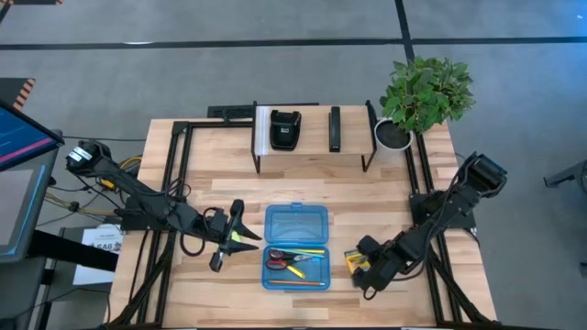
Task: Pack school essentials
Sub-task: Put the yellow crayon box into the blue supply box
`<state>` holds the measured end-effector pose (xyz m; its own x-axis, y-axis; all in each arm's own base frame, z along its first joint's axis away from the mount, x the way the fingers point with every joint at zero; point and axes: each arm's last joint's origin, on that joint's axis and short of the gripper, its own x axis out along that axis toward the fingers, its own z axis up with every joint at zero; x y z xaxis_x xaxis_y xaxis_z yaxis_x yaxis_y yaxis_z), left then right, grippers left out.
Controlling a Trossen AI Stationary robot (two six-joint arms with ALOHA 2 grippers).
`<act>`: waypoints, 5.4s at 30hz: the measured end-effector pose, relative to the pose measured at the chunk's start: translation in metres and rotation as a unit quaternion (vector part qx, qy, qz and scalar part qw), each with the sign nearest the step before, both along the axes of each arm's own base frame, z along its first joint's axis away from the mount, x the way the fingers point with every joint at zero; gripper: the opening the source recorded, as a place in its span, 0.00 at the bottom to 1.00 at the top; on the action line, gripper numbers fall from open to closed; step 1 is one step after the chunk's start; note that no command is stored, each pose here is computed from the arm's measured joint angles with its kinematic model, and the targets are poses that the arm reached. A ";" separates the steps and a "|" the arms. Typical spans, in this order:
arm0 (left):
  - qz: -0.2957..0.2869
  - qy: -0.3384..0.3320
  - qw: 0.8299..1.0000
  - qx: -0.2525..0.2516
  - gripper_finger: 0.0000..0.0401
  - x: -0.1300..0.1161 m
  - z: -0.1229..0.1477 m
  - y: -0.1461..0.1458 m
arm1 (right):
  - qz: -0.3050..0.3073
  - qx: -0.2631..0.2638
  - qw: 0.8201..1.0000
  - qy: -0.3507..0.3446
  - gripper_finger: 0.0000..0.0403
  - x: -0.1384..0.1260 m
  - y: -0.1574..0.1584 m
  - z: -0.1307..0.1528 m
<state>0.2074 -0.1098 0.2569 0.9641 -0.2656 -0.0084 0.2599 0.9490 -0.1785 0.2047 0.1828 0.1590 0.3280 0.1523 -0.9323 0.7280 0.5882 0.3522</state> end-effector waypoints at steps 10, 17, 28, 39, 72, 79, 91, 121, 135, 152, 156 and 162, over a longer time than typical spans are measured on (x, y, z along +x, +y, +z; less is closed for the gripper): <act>-0.033 0.037 0.999 0.020 0.23 0.030 -0.012 -0.028 | 0.014 0.000 1.000 -0.020 0.99 0.006 -0.002 0.001; -0.057 0.077 0.993 0.068 0.23 0.082 -0.016 -0.062 | 0.044 -0.010 0.999 -0.024 0.99 0.005 -0.001 0.001; -0.062 0.116 0.980 0.151 0.23 0.163 -0.039 -0.105 | 0.198 -0.034 0.978 -0.052 0.95 -0.014 0.022 0.002; -0.035 0.198 0.963 0.181 0.23 0.227 -0.075 -0.107 | 0.222 -0.040 0.972 -0.064 0.82 -0.028 0.035 0.003; 0.035 0.266 0.948 0.172 0.23 0.255 -0.097 -0.072 | 0.317 -0.136 0.937 0.066 0.70 -0.031 0.002 -0.008; 0.044 0.266 0.946 0.180 0.23 0.257 -0.097 -0.067 | 0.316 -0.121 0.941 0.023 0.70 -0.017 0.001 -0.007; 0.043 0.302 0.932 0.195 0.23 0.255 -0.117 -0.068 | 0.314 -0.120 0.942 0.009 0.70 0.003 0.002 -0.025; 0.045 0.355 0.903 0.237 0.23 0.257 -0.086 -0.079 | 0.312 -0.111 0.944 0.002 0.70 0.004 0.005 -0.019; 0.039 0.344 0.917 0.200 0.23 0.267 -0.105 -0.087 | 0.341 -0.133 0.930 0.026 0.70 0.001 0.001 -0.020; 0.068 0.370 0.909 0.177 0.23 0.274 -0.119 -0.068 | 0.347 -0.122 0.929 -0.043 0.54 0.025 -0.009 -0.017; 0.067 0.362 0.912 0.178 0.23 0.275 -0.119 -0.068 | 0.344 -0.120 0.930 -0.042 0.45 0.026 -0.010 -0.017; 0.066 0.358 0.914 0.177 0.23 0.276 -0.118 -0.068 | 0.334 -0.115 0.935 -0.040 0.35 0.026 -0.010 -0.017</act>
<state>0.4835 -0.1783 0.1389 0.7012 -0.0062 -0.7129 0.0755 0.9950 0.0656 0.2309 0.1729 0.1421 0.3014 0.1459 -0.9423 0.1490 0.9689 0.1976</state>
